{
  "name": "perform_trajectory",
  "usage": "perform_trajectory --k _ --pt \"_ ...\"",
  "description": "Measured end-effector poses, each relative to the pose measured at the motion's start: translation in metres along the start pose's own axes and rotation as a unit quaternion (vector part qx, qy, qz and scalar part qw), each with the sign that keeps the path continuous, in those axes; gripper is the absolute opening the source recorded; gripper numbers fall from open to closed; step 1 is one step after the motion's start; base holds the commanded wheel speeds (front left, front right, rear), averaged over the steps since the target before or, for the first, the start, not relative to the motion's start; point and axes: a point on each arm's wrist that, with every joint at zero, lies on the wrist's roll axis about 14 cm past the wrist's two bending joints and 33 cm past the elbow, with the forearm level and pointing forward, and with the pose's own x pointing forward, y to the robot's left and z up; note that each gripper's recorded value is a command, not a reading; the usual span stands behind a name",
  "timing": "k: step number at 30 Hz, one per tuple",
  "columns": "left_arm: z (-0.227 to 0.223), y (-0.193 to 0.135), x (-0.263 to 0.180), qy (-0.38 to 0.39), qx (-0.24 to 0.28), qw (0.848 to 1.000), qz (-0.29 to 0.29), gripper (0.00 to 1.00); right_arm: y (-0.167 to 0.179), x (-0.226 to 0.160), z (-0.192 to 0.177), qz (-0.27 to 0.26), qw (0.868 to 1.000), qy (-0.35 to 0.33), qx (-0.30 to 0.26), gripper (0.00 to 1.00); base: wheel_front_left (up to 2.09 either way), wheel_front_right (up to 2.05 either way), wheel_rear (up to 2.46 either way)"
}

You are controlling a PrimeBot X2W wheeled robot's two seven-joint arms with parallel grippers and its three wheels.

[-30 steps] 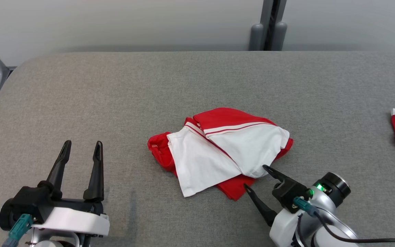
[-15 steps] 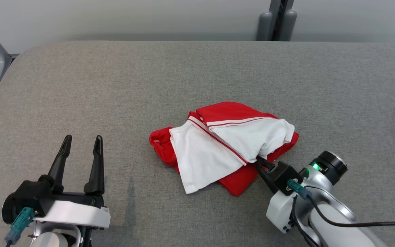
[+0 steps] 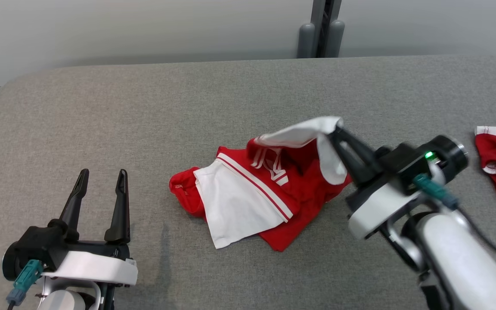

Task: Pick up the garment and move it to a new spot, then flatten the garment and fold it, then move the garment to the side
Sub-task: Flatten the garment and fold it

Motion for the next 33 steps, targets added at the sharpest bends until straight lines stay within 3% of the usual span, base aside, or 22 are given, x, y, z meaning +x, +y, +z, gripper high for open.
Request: perform_trajectory --k 3,7,10,12,16,21,22,23,24,27,33 --pt "-0.001 -0.003 0.001 0.002 -0.001 1.0 -0.004 1.0 -0.035 -0.006 0.013 -0.056 0.998 -0.017 0.035 0.0 0.0 0.0 0.0" --pt "-0.004 -0.004 0.002 0.005 -0.001 1.0 -0.007 1.0 -0.081 -0.03 -0.008 -0.14 0.984 0.003 0.112 0.0 0.0 0.0 0.0" --pt "-0.005 -0.005 0.002 0.007 -0.002 1.0 -0.009 1.0 -0.115 -0.058 -0.039 -0.211 0.965 0.034 0.154 0.0 0.0 0.0 0.0" --pt "-0.006 -0.005 0.001 0.009 -0.002 1.0 -0.008 1.0 -0.126 -0.078 -0.065 -0.251 0.945 0.056 0.2 0.0 0.0 0.0 0.0" --pt "-0.008 -0.006 0.002 0.009 -0.001 1.0 -0.011 1.0 -0.128 -0.113 -0.117 -0.304 0.909 0.11 0.263 0.0 0.0 0.0 0.0" --pt "-0.007 -0.01 0.007 0.008 -0.001 1.0 -0.021 1.0 -0.117 -0.134 -0.157 -0.336 0.879 0.138 0.309 0.0 0.0 0.0 0.0" --pt "-0.007 -0.011 0.007 0.008 -0.001 1.0 -0.022 1.0 -0.116 -0.135 -0.16 -0.341 0.874 0.136 0.32 0.05 0.0 0.0 0.0" --pt "-0.007 -0.012 0.007 0.009 0.0 1.0 -0.025 1.0 -0.114 -0.136 -0.163 -0.342 0.872 0.137 0.322 0.41 0.0 0.0 0.0" --pt "-0.008 -0.012 0.007 0.009 0.0 1.0 -0.026 1.0 -0.114 -0.136 -0.165 -0.344 0.871 0.136 0.322 1.0 0.0 0.0 0.0" --pt "-0.007 -0.013 0.008 0.008 0.002 1.0 -0.03 1.0 -0.115 -0.141 -0.167 -0.354 0.87 0.129 0.318 1.0 0.0 0.0 0.0" --pt "-0.003 -0.018 0.01 0.004 0.005 0.999 -0.038 1.0 -0.129 -0.152 -0.152 -0.368 0.884 0.097 0.273 1.0 0.0 0.0 0.0"
